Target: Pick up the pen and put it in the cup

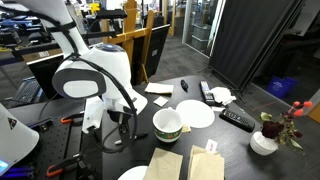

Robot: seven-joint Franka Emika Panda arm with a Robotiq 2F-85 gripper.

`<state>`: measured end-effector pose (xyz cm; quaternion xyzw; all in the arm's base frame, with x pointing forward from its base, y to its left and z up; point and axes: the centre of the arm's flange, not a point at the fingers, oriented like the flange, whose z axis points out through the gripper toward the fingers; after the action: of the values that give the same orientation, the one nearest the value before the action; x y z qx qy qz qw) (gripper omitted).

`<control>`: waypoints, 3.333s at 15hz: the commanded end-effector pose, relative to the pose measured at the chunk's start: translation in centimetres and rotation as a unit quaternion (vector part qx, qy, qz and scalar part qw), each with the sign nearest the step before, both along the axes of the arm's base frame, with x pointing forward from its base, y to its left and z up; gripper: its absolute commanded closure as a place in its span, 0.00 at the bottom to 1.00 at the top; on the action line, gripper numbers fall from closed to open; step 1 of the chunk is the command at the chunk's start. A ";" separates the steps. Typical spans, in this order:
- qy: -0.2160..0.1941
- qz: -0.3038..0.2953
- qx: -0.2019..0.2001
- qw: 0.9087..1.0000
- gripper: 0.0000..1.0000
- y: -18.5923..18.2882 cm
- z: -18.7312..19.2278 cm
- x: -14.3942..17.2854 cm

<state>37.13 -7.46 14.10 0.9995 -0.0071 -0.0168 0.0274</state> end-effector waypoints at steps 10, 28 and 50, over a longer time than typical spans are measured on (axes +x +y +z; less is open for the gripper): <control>-0.003 0.013 0.004 1.000 0.29 0.1 -2.6 2.9; 0.030 0.019 0.005 0.999 0.96 1.3 1.3 2.3; 0.065 0.042 -0.011 0.997 0.96 2.9 15.6 9.6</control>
<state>44.76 -4.81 27.40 0.9961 0.0333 -0.0710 0.0416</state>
